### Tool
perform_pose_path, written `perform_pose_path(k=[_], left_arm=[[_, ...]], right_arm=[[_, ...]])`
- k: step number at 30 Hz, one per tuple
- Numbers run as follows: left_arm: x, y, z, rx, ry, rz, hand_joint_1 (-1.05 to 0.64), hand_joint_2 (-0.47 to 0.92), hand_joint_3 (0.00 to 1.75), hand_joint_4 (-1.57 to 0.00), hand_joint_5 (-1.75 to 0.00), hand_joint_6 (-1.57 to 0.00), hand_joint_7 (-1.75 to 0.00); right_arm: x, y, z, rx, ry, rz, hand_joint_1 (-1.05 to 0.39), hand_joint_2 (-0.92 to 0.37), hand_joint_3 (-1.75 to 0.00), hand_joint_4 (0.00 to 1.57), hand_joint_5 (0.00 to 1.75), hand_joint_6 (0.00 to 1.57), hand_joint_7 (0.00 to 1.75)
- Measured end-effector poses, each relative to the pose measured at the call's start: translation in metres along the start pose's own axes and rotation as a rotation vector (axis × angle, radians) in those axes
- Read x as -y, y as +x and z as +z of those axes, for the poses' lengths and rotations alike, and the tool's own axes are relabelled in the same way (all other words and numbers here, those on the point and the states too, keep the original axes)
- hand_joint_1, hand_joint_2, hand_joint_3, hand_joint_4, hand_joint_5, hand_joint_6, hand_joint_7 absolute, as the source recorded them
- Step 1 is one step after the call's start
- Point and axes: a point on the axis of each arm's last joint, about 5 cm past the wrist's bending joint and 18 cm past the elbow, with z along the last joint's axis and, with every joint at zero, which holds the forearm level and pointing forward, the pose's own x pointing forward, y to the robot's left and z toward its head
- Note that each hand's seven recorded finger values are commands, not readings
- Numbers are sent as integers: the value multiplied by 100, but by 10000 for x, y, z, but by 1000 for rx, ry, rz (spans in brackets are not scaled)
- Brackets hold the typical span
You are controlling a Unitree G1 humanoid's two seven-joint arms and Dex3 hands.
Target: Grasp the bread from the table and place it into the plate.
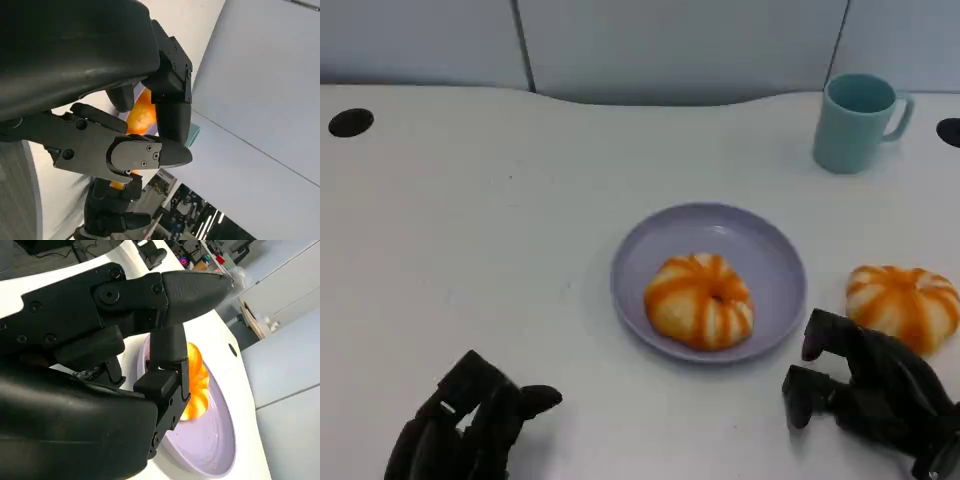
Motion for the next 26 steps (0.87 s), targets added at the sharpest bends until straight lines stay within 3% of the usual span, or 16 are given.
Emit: perform_pose_path(k=[10,14,26], left_arm=[[0,0,0,0,0,0,-48,92,35,-83,-175,-54,-175],[-7,4,-3,-8,-34,-2,-50,92,32,-78,-175,-48,-167],[-45,14,30,-7,-102,-49,-50,92,32,-73,-175,-49,-152]], right_arm=[[0,0,0,0,0,0,-50,-92,-29,78,175,70,153],[4,-2,-5,3,-7,1,-51,-92,-32,76,175,69,153],[14,0,-9,9,-39,-7,-52,-92,-32,77,173,71,150]])
